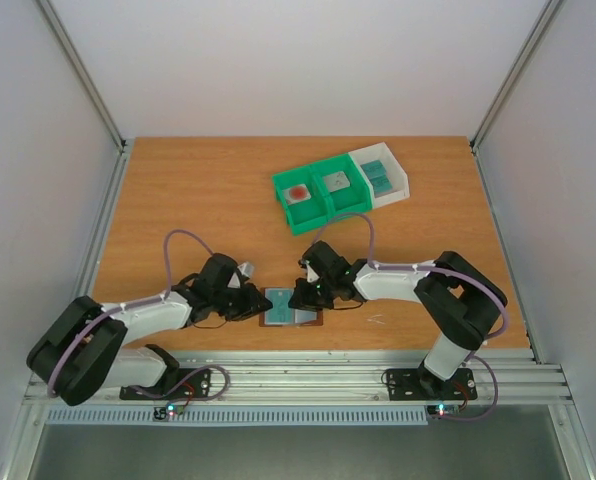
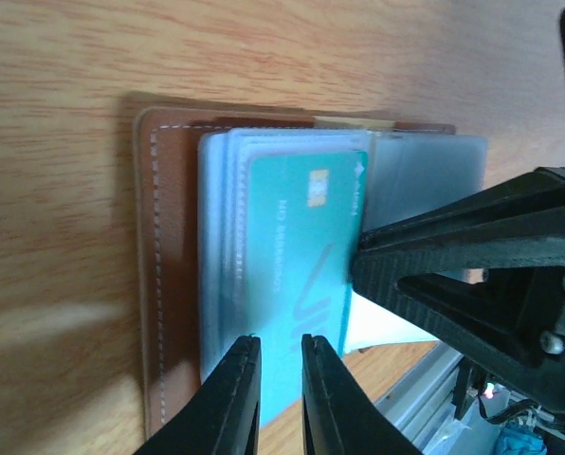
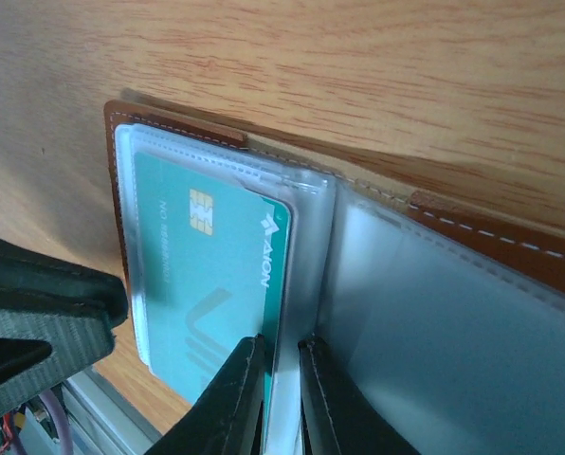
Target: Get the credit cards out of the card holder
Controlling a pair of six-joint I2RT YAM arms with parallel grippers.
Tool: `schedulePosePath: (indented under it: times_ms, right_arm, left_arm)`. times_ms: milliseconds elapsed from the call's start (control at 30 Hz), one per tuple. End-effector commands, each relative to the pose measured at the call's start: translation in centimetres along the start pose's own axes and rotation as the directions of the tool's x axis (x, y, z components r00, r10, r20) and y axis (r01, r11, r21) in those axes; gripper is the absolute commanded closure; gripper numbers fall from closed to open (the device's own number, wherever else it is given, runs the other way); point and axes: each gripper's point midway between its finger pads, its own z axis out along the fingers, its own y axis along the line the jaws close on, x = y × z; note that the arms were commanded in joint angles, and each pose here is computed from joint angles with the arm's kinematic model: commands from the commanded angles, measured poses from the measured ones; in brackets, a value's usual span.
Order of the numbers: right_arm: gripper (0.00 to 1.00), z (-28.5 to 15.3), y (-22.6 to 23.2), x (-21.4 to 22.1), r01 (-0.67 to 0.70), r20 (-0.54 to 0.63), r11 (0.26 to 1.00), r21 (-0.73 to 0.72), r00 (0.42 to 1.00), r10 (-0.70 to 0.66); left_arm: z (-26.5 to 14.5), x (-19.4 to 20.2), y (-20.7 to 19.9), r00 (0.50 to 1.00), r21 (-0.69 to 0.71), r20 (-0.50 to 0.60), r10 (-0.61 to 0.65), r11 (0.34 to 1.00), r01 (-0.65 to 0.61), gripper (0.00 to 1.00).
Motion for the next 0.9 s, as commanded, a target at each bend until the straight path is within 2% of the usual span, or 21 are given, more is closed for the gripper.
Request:
schedulePosePath:
  times_ms: [0, 267, 467, 700, 867]
  right_arm:
    - [0.87, 0.8, -0.3, 0.2, -0.002, -0.004, 1.0, 0.005, 1.0, 0.002]
    - [0.91, 0.5, -0.8, 0.4, 0.005, 0.01, 1.0, 0.015, 1.0, -0.005]
    - [0.99, 0.3, -1.0, 0.6, 0.005, 0.014, 1.0, 0.018, 1.0, -0.005]
    - [0.99, -0.6, -1.0, 0.1, 0.029, 0.051, 0.999, 0.044, 0.998, -0.031]
    - [0.98, -0.8, 0.1, 0.2, 0.036, 0.044, 0.999, -0.009, 0.998, -0.036]
  left_arm:
    - [1.0, 0.0, 0.8, 0.999, 0.009, 0.004, 0.033, 0.999, -0.033, 0.87]
    - [1.5, 0.7, 2.7, 1.0, -0.036, -0.009, -0.01, 0.999, 0.009, 0.99]
    - [1.3, 0.9, 3.4, 1.0, -0.072, -0.012, -0.013, 0.997, 0.012, 0.99]
    - [0.9, 1.0, 3.9, 1.0, -0.111, -0.007, -0.004, 0.994, 0.004, 0.97]
    - [0.8, 1.0, 3.8, 1.0, -0.105, -0.007, -0.006, 0.994, 0.005, 0.94]
